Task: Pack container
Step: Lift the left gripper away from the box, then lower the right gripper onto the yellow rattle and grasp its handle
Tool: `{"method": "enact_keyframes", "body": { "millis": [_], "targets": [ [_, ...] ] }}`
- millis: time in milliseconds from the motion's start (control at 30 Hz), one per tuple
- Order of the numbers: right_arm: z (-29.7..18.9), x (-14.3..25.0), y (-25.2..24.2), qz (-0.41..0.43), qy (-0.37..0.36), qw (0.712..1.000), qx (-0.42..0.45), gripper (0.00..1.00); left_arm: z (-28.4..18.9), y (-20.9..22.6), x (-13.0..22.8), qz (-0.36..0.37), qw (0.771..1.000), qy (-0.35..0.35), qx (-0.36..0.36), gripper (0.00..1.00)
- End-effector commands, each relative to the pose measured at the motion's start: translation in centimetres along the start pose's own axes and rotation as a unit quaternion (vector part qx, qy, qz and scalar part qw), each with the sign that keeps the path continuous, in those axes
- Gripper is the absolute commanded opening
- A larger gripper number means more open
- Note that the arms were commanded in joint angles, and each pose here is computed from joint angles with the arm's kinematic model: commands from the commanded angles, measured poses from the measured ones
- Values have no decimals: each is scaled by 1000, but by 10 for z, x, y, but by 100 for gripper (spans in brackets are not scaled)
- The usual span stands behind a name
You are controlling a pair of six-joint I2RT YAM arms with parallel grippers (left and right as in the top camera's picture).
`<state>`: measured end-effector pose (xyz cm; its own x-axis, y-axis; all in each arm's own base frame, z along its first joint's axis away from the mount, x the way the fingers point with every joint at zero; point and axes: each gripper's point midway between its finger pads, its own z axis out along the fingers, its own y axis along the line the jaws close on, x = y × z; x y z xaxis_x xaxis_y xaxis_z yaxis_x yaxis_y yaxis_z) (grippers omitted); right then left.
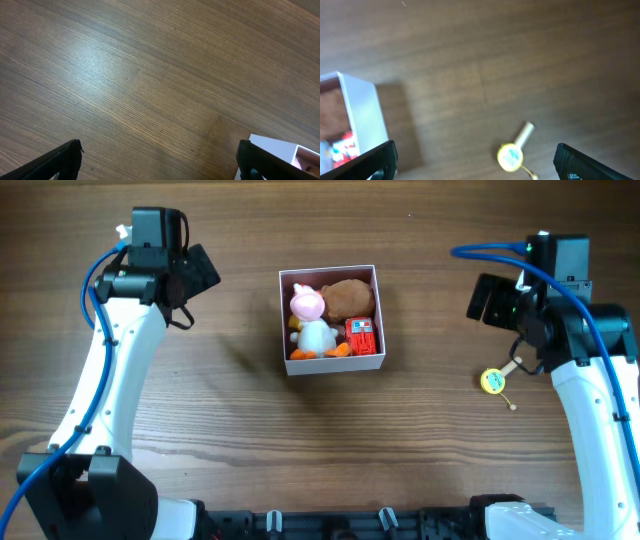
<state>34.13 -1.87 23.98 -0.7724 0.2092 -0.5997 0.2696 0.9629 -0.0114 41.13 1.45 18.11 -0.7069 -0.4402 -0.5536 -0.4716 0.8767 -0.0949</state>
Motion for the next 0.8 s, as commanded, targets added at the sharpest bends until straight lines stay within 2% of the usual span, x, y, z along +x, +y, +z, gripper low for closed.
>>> {"method": "enact_keyframes", "body": {
  "millis": [0,133,167,233,333,500,767],
  "targets": [
    [1,-2,17,9,0,999,-49,100,-2,0,-2,-10,1000,-1,6,100],
    [3,-7,15,38,-11,998,-42,100,-2,0,-2,-10,1000,-1,6,100],
    [5,-6,6,78,-11,997,-17,100,-2,0,-2,-10,1000,-1,6,100],
    [9,7,-23,214,-1,975,61,100,-2,0,-2,-10,1000,-1,6,100],
    [25,32,-42,329,13,936,127,100,-2,0,-2,-10,1000,-1,6,100],
    [57,57,-54,354,33,916,186,100,-2,0,-2,-10,1000,-1,6,100],
    [108,87,-80,398,117,882,225,100,-2,0,-2,-10,1000,-1,6,100]
  ]
}}
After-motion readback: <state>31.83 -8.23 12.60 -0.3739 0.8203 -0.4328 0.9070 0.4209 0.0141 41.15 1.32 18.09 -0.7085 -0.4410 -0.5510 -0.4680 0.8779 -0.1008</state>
